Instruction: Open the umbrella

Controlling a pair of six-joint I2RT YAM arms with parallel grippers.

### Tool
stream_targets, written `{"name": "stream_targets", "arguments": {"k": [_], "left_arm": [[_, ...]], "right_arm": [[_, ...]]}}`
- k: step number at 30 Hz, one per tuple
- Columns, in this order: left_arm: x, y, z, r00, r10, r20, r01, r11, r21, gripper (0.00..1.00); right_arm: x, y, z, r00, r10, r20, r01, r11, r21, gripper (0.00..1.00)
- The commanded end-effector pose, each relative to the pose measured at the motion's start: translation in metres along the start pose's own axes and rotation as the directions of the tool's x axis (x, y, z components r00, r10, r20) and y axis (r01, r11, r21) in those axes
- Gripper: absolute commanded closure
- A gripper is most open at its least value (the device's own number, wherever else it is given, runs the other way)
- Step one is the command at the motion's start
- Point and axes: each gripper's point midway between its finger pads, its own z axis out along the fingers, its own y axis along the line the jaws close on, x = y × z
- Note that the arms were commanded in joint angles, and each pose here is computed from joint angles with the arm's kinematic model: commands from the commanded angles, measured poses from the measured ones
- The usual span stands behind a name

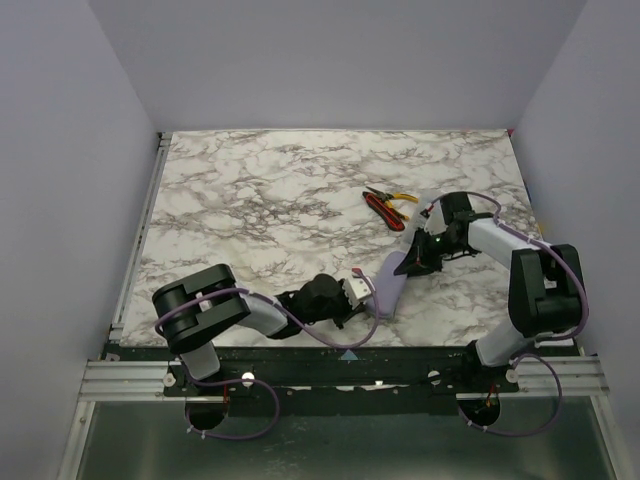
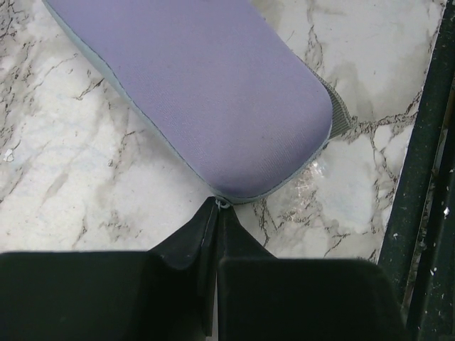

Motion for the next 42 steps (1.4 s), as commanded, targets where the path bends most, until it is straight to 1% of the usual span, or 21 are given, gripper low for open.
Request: {"name": "stream_targets", "arguments": {"k": [1,3,4,6,8,9,10,11,13,15,17,19,21,23,25,29,32,33,36,37,42], "left_arm": [[-0.023,0.009,-0.007,0.993,0.086,0.086,-0.084,0.996,-0.022,1.00],[-0.027,0.005,-0.009,0.983,0.144,0.115,-0.145,0.989,-0.001,1.00],[-0.029,0.005,-0.010,0.978,0.166,0.127,-0.167,0.986,0.000,1.00],[-0.032,0.004,-0.007,0.976,0.176,0.128,-0.178,0.984,0.003,1.00],[-0.035,0.004,-0.004,0.976,0.171,0.133,-0.174,0.985,0.008,1.00],[-0.036,0.001,-0.002,0.977,0.165,0.137,-0.169,0.985,0.019,1.00],[-0.039,-0.001,0.000,0.977,0.158,0.142,-0.164,0.986,0.030,1.00],[-0.039,-0.004,0.003,0.979,0.150,0.140,-0.156,0.987,0.037,1.00],[-0.043,-0.009,0.008,0.979,0.144,0.145,-0.152,0.987,0.050,1.00],[-0.046,-0.012,0.013,0.980,0.134,0.150,-0.143,0.988,0.050,1.00],[-0.048,-0.011,0.017,0.983,0.112,0.145,-0.119,0.992,0.043,1.00],[-0.048,-0.011,0.019,0.986,0.094,0.140,-0.100,0.994,0.038,1.00],[-0.046,-0.010,0.019,0.987,0.084,0.136,-0.090,0.995,0.035,1.00],[-0.044,-0.011,0.018,0.988,0.082,0.134,-0.088,0.995,0.037,1.00],[-0.042,-0.011,0.017,0.988,0.083,0.131,-0.089,0.995,0.040,1.00],[-0.038,-0.012,0.017,0.990,0.079,0.119,-0.085,0.995,0.046,1.00],[-0.037,-0.012,0.018,0.991,0.078,0.112,-0.084,0.995,0.046,1.00],[-0.036,-0.012,0.018,0.992,0.059,0.110,-0.064,0.997,0.047,1.00],[-0.031,-0.012,0.020,0.995,0.036,0.090,-0.040,0.998,0.045,1.00],[-0.030,-0.012,0.021,0.996,0.033,0.085,-0.037,0.998,0.046,1.00],[-0.017,-0.006,0.026,0.999,-0.001,0.032,0.000,1.000,0.022,1.00]], "right_arm": [[-0.005,0.001,0.006,0.993,-0.115,-0.012,0.114,0.992,-0.045,0.99],[-0.012,0.014,0.006,0.983,-0.184,-0.011,0.182,0.977,-0.110,0.99],[-0.015,0.018,0.009,0.968,-0.250,-0.020,0.246,0.962,-0.116,0.99],[-0.019,0.022,0.014,0.929,-0.368,-0.048,0.360,0.925,-0.120,0.99],[-0.023,0.026,0.019,0.899,-0.433,-0.070,0.420,0.895,-0.148,0.99],[-0.027,0.030,0.021,0.880,-0.469,-0.068,0.455,0.876,-0.159,0.97],[-0.029,0.032,0.024,0.863,-0.501,-0.070,0.485,0.859,-0.165,0.93],[-0.031,0.035,0.026,0.842,-0.535,-0.068,0.519,0.838,-0.168,0.87],[-0.033,0.044,0.029,0.808,-0.585,-0.067,0.566,0.803,-0.190,0.67],[-0.037,0.050,0.025,0.798,-0.600,-0.059,0.579,0.790,-0.202,0.40],[-0.038,0.052,0.018,0.791,-0.608,-0.066,0.588,0.787,-0.187,0.30],[-0.035,0.053,0.008,0.789,-0.609,-0.080,0.592,0.789,-0.163,0.25],[-0.025,0.054,-0.002,0.788,-0.606,-0.105,0.587,0.792,-0.170,0.25],[-0.017,0.050,-0.005,0.804,-0.582,-0.122,0.565,0.811,-0.153,0.24],[-0.009,0.042,-0.001,0.818,-0.557,-0.142,0.540,0.830,-0.142,0.24],[0.004,0.029,0.012,0.852,-0.486,-0.193,0.467,0.873,-0.140,0.28],[0.008,0.026,0.012,0.851,-0.489,-0.190,0.470,0.872,-0.138,0.27],[0.011,0.025,0.012,0.849,-0.491,-0.198,0.470,0.871,-0.143,0.28],[0.018,0.021,0.016,0.849,-0.485,-0.211,0.460,0.874,-0.158,0.35],[0.019,0.018,0.018,0.845,-0.490,-0.216,0.465,0.871,-0.157,0.40],[0.026,-0.010,0.032,0.820,-0.483,-0.305,0.472,0.874,-0.115,0.66]]}}
